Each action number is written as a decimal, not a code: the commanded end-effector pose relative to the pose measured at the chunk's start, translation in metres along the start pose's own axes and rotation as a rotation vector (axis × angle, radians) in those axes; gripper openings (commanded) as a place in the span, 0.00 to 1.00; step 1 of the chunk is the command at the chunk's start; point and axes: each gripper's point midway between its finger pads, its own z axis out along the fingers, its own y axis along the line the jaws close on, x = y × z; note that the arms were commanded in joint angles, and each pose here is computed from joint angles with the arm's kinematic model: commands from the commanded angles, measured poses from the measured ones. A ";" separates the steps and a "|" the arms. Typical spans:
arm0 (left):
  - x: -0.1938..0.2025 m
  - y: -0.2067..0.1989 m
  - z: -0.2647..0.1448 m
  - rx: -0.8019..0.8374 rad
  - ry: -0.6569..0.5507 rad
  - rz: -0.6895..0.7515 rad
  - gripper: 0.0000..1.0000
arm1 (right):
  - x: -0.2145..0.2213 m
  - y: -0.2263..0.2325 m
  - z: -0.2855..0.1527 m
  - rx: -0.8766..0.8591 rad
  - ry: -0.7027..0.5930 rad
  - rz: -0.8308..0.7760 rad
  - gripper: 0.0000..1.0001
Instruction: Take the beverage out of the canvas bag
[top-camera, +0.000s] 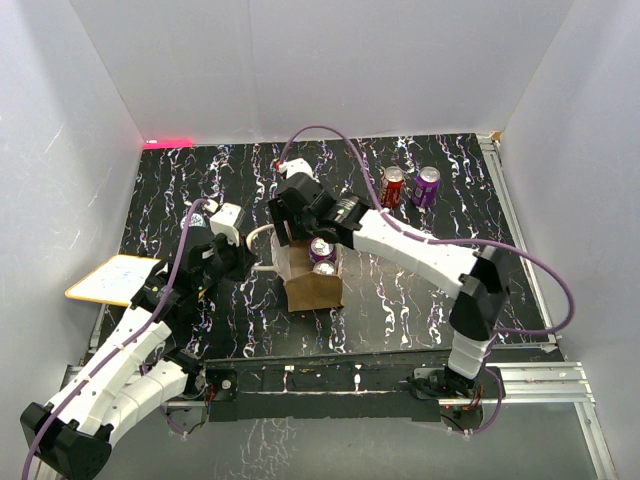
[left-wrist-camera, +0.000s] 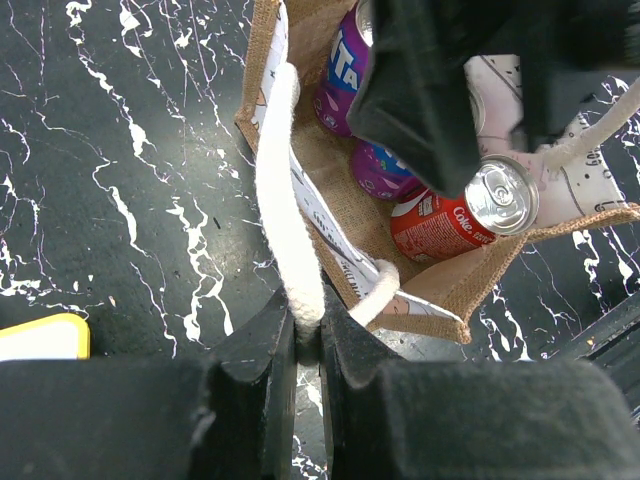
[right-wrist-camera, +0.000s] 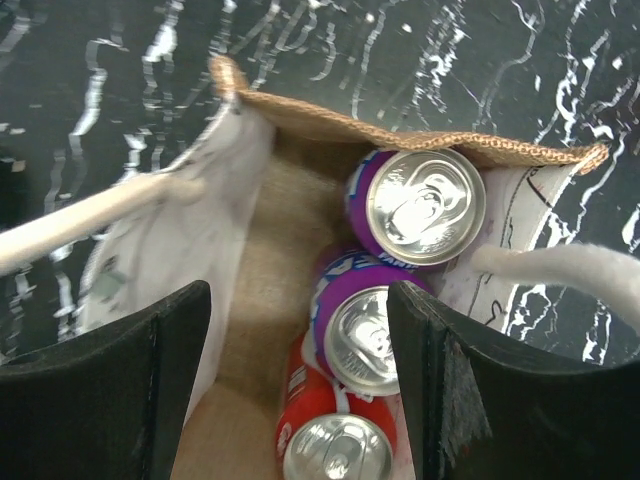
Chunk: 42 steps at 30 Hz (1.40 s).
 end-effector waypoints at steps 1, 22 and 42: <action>-0.004 0.003 -0.003 -0.011 -0.028 0.003 0.00 | -0.018 -0.023 0.008 0.168 -0.076 0.056 0.74; -0.007 0.002 -0.005 -0.007 -0.041 0.004 0.00 | -0.003 -0.060 0.054 0.287 -0.020 0.163 0.85; -0.005 0.003 -0.004 -0.009 -0.033 0.004 0.00 | 0.022 -0.073 0.104 0.289 0.049 0.180 0.88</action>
